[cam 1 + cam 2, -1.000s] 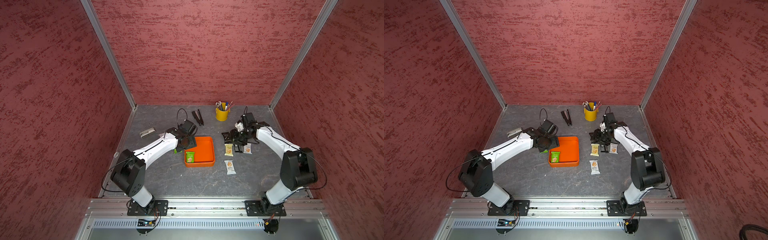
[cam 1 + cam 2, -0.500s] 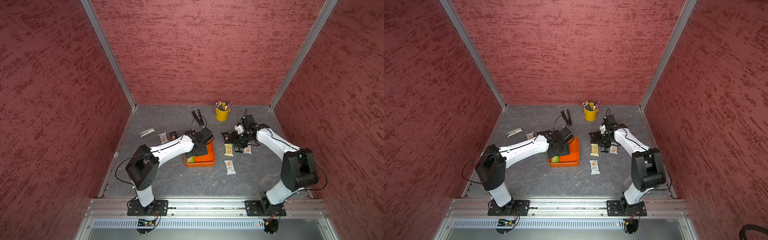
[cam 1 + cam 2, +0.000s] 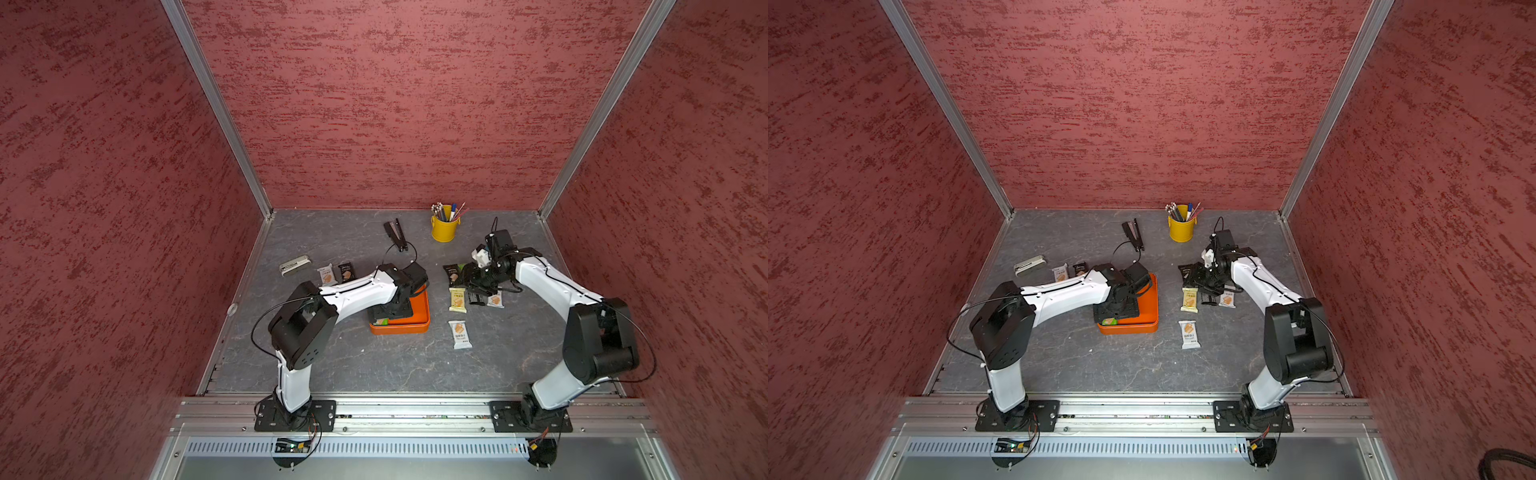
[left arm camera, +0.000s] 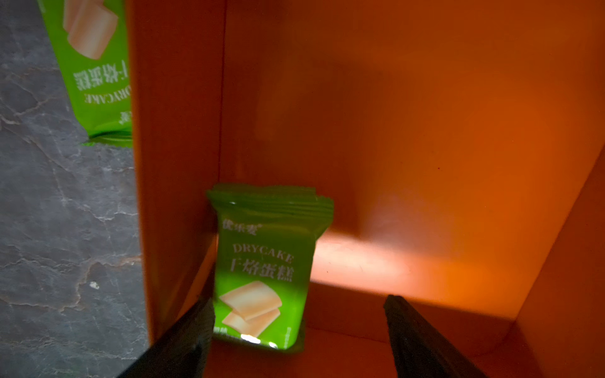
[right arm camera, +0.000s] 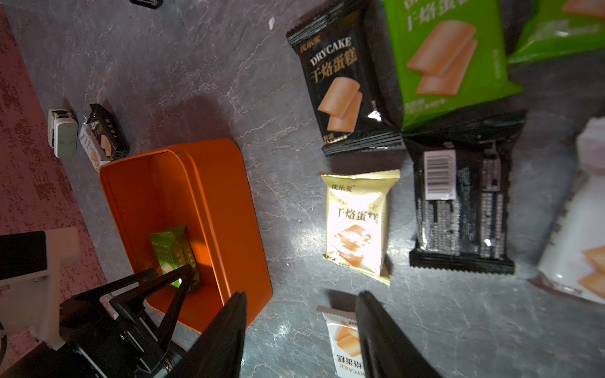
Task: Take the cookies out of the storage box
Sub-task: Pick up the cookie from the storage box.
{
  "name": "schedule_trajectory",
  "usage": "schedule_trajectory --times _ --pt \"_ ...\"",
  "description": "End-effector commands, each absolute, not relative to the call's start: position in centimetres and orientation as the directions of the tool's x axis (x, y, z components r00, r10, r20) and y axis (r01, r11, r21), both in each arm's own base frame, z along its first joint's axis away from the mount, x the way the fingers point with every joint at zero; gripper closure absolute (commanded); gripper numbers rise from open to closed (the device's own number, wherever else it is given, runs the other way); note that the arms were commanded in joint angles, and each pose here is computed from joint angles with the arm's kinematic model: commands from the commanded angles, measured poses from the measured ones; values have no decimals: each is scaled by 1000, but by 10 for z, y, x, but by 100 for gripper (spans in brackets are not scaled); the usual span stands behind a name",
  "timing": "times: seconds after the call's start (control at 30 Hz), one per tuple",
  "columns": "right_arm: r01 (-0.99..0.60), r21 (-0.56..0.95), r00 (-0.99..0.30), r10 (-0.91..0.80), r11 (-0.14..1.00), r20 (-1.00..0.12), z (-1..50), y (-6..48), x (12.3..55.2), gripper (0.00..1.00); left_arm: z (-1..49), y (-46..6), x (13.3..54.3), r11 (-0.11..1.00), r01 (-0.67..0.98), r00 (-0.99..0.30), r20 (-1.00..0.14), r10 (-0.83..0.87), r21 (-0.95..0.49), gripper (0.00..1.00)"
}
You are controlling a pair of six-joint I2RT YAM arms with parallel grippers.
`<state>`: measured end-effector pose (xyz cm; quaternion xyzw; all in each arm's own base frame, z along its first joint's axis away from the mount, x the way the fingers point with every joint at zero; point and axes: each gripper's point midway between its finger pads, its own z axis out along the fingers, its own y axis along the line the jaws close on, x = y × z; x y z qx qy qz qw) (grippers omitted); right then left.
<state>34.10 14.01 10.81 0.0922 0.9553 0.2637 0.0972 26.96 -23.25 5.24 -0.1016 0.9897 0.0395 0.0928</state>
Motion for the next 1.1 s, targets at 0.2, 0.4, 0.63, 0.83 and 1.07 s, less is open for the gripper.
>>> schedule_trajectory --times 0.2,0.4,0.63,0.83,1.07 --pt "120 512 -960 230 851 -158 113 133 340 42 39 -248 281 987 -163 -973 -164 -162 -7 13" --pt "120 502 -959 230 857 -163 113 129 341 42 41 -259 284 987 -154 -974 -163 -158 -37 13" --pt "122 507 -959 233 853 -160 113 129 341 42 49 -265 287 985 -161 -971 -168 -168 -57 13" --pt "127 503 -960 234 855 -156 111 128 339 42 60 -250 289 987 -158 -970 -186 -156 -6 12" --pt "140 505 -958 245 852 -146 107 127 335 42 69 -246 293 999 -49 -981 -186 -50 -8 12"
